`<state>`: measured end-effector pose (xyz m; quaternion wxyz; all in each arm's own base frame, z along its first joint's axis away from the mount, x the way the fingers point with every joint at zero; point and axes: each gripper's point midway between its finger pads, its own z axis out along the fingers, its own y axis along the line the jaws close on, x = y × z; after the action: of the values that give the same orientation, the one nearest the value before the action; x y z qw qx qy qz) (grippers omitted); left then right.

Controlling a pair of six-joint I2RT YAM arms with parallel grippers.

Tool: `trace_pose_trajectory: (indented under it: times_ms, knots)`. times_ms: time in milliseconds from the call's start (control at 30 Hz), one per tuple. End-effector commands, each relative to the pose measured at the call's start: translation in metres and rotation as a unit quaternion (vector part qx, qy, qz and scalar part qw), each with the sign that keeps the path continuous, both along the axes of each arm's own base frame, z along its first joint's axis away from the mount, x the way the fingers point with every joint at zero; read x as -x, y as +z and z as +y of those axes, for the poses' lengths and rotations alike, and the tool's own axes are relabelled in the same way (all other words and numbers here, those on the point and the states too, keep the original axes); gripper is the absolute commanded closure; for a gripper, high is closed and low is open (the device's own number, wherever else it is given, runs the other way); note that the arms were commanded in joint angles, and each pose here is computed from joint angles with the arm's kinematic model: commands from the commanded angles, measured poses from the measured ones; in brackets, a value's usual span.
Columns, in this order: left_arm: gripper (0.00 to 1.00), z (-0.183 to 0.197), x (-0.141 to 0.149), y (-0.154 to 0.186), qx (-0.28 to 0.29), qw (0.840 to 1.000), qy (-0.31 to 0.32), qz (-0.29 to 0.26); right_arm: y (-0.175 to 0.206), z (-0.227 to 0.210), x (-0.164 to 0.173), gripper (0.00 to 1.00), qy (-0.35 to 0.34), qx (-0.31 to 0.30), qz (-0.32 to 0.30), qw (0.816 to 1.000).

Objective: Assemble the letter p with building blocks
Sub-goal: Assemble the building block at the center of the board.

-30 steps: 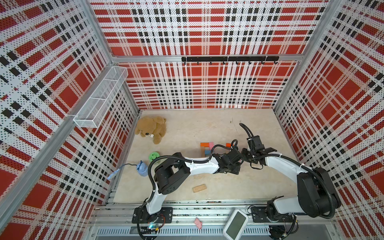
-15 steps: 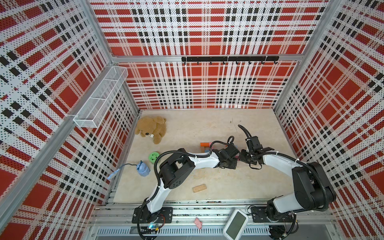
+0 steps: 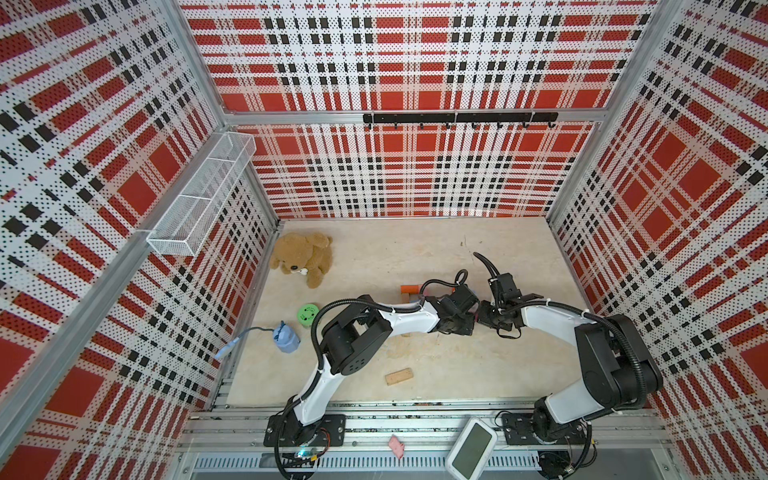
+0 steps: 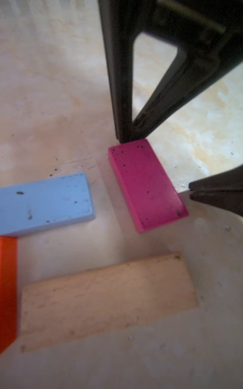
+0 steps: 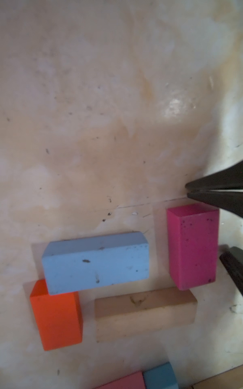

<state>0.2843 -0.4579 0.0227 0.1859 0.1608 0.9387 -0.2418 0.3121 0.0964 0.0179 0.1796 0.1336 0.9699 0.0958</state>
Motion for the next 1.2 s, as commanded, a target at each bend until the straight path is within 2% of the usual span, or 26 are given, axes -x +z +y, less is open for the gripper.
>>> trace_pose_trajectory:
  times_ms: [0, 1167]
  knots:
    - [0.96, -0.002, -0.006, -0.007, -0.002, 1.000, -0.001, 0.001, 0.003, 0.006, -0.012, 0.92, 0.005, -0.011, -0.014, 1.000]
    - [0.95, 0.003, -0.019, -0.008, 0.003, 1.000, 0.010, 0.004, -0.004, 0.015, -0.017, 0.90, 0.016, -0.030, -0.009, 0.999]
